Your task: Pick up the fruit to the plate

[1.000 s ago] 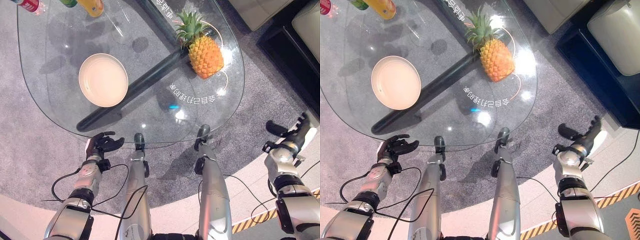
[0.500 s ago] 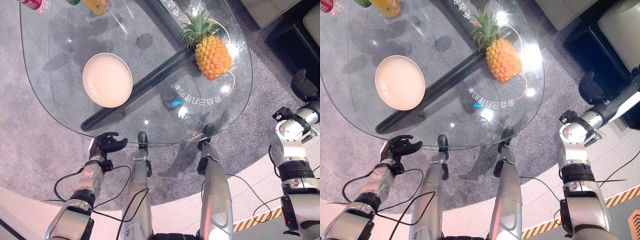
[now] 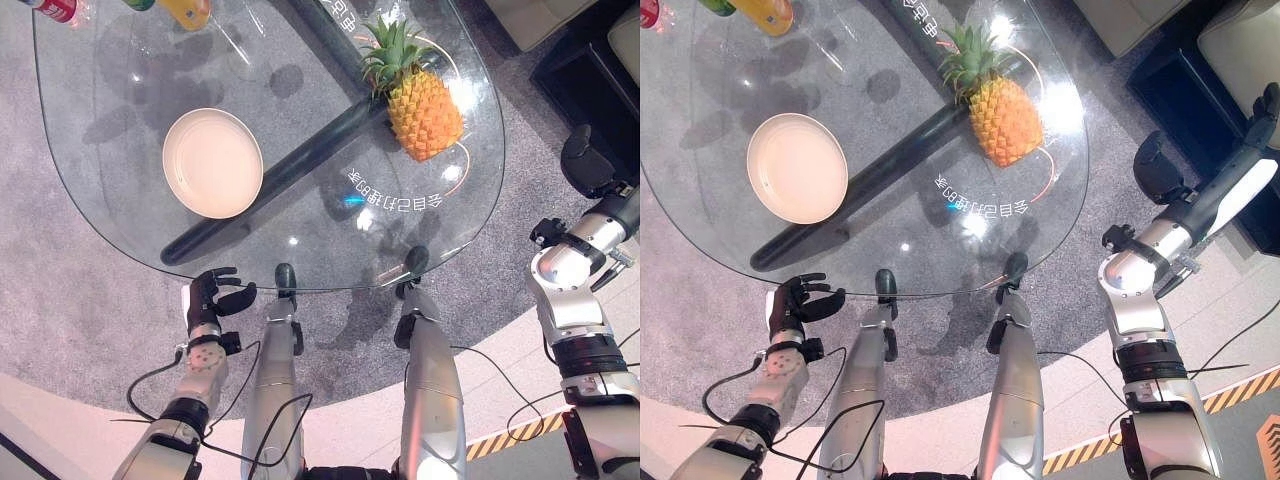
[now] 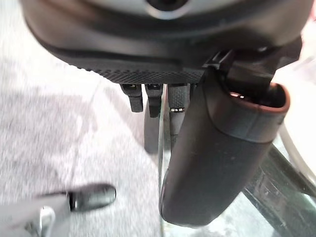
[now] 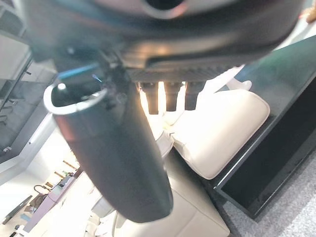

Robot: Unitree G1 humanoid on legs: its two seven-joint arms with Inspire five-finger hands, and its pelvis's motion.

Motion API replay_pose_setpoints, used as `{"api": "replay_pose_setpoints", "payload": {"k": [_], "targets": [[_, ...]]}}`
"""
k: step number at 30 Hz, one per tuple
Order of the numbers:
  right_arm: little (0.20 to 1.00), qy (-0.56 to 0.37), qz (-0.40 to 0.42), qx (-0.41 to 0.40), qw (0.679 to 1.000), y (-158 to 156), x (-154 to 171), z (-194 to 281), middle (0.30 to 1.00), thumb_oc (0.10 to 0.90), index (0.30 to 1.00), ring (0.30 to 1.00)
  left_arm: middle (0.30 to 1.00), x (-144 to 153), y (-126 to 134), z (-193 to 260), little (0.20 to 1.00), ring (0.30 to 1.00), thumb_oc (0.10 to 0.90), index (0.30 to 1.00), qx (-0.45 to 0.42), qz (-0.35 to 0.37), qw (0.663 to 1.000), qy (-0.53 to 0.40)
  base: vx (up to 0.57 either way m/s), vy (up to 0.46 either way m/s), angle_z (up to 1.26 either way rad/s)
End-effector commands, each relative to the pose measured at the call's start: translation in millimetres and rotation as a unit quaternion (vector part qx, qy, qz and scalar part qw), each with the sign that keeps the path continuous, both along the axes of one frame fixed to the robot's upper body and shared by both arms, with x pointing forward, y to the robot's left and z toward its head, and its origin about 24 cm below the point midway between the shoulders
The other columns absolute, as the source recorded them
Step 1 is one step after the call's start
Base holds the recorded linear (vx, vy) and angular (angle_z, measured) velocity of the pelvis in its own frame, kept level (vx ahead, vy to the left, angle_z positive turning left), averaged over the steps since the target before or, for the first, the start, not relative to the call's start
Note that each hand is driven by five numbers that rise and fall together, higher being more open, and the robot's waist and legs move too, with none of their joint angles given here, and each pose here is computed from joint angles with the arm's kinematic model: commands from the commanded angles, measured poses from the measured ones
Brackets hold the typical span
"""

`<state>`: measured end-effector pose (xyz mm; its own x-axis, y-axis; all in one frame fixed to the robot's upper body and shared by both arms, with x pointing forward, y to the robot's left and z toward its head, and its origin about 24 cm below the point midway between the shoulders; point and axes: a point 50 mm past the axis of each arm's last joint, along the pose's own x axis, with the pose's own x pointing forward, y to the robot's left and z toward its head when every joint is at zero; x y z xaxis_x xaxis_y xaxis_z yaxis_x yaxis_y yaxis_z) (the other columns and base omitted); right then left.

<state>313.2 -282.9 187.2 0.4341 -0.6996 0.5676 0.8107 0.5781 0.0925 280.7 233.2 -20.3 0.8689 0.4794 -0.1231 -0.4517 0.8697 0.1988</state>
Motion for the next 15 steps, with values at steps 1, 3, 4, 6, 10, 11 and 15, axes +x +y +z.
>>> {"api": "replay_pose_setpoints", "payload": {"k": [1, 3, 4, 6, 10, 11, 15], "targets": [[0.900, -0.104, -0.043, -0.034, 0.993, -8.4, -24.7, 31.5, 0.900, 0.800, 0.900, 0.900, 0.900, -11.5, 34.1, 24.4, 0.900, 0.900, 0.800, 0.900, 0.065, 0.089, 0.990, -0.082, 0.00, -0.041, 0.12], [0.900, -0.104, -0.045, -0.033, 0.993, -7.9, -24.6, 31.2, 0.900, 0.800, 0.900, 0.900, 0.900, -12.4, 32.1, 24.1, 0.900, 0.900, 0.800, 0.900, 0.072, 0.095, 0.989, -0.085, 0.01, -0.017, 0.11], [0.900, -0.103, -0.045, -0.033, 0.993, -7.8, -24.6, 31.2, 0.900, 0.800, 0.900, 0.900, 0.900, -12.5, 32.0, 24.2, 0.900, 0.900, 0.800, 0.900, 0.071, 0.096, 0.989, -0.085, 0.01, 0.002, 0.05], [0.900, -0.104, -0.045, -0.036, 0.993, -7.4, -24.3, 32.5, 0.900, 0.800, 0.900, 0.900, 0.900, -13.1, 30.9, 23.2, 0.900, 0.900, 0.800, 0.900, 0.071, 0.101, 0.989, -0.083, 0.00, 0.000, 0.00], [0.900, -0.105, -0.048, -0.038, 0.993, -7.6, -25.5, 31.9, 0.900, 0.800, 0.900, 0.900, 0.900, -17.4, 32.3, 16.4, 0.900, 0.900, 0.800, 0.900, 0.057, 0.108, 0.990, -0.066, 0.01, 0.002, 0.04], [0.900, -0.105, -0.049, -0.038, 0.993, -8.0, -25.9, 32.2, 0.900, 0.800, 0.900, 0.900, 0.900, -18.9, 32.4, 14.5, 0.900, 0.900, 0.800, 0.900, 0.057, 0.109, 0.990, -0.062, 0.00, 0.000, 0.00], [0.900, -0.109, -0.051, -0.040, 0.992, -9.2, -27.6, 34.7, 0.900, 0.800, 0.900, 0.900, 0.900, -24.4, 33.2, 6.3, 0.900, 0.900, 0.800, 0.900, 0.040, 0.121, 0.991, -0.045, 0.00, 0.000, 0.00]]}}
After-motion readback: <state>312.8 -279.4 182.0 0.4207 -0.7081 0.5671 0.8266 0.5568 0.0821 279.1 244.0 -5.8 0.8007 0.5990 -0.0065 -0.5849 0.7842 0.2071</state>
